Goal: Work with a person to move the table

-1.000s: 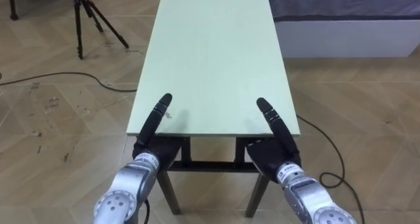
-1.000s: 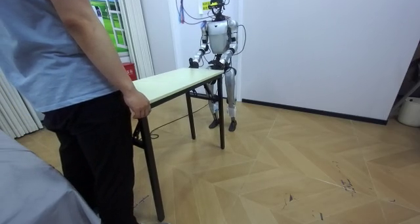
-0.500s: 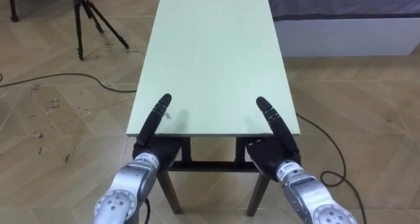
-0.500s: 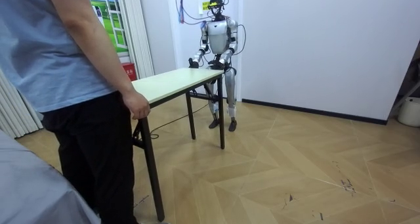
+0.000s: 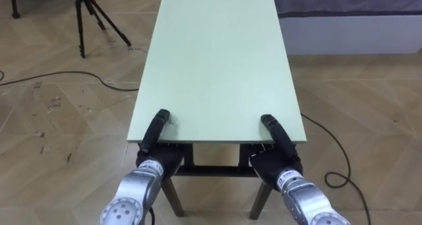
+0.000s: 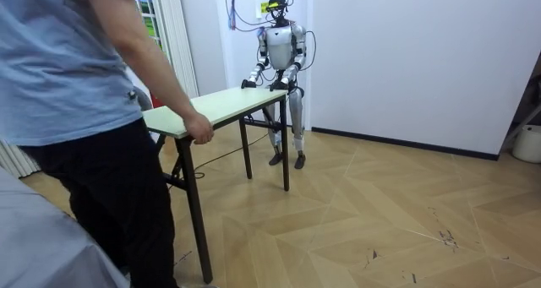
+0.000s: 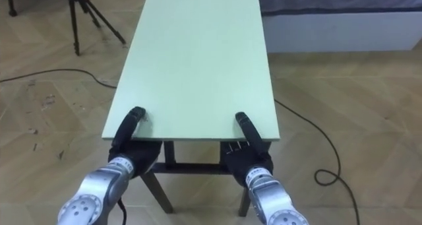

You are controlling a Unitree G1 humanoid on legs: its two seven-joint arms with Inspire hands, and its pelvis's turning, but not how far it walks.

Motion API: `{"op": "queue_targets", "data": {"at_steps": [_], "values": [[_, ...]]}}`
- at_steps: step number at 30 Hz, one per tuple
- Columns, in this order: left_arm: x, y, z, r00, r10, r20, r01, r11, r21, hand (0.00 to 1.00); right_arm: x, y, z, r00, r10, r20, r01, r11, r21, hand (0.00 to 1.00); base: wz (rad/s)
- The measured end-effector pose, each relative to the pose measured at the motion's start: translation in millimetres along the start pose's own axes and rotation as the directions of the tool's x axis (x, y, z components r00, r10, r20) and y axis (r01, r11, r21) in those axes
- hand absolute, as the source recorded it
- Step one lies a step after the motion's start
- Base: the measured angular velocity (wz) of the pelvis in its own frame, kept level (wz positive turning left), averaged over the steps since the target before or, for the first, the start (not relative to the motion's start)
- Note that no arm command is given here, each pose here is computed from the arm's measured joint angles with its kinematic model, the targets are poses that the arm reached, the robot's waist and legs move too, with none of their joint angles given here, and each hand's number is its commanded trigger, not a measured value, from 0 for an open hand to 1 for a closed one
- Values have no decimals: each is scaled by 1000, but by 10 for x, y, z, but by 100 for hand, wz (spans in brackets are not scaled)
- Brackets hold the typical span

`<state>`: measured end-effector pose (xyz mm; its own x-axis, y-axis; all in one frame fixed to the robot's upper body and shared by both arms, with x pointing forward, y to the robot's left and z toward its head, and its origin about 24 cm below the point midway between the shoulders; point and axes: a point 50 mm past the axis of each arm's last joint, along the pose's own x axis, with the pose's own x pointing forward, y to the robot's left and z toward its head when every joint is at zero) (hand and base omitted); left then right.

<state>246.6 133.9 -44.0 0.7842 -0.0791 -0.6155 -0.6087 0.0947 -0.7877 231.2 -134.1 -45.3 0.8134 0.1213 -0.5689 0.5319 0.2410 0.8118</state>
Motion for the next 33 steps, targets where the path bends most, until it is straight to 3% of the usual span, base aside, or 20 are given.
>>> {"op": "queue_targets", "data": {"at_steps": [19, 33], "values": [[-18, 87, -30, 999, 30, 40, -30, 1000, 3, 95, 2, 9, -71, 1000, 4, 13, -3, 1000, -30, 100, 0], [-23, 33, -46, 997, -54, 51, 52, 998, 34, 98, -16, 72, -45, 998, 62, 27, -61, 998, -31, 100, 0]]}}
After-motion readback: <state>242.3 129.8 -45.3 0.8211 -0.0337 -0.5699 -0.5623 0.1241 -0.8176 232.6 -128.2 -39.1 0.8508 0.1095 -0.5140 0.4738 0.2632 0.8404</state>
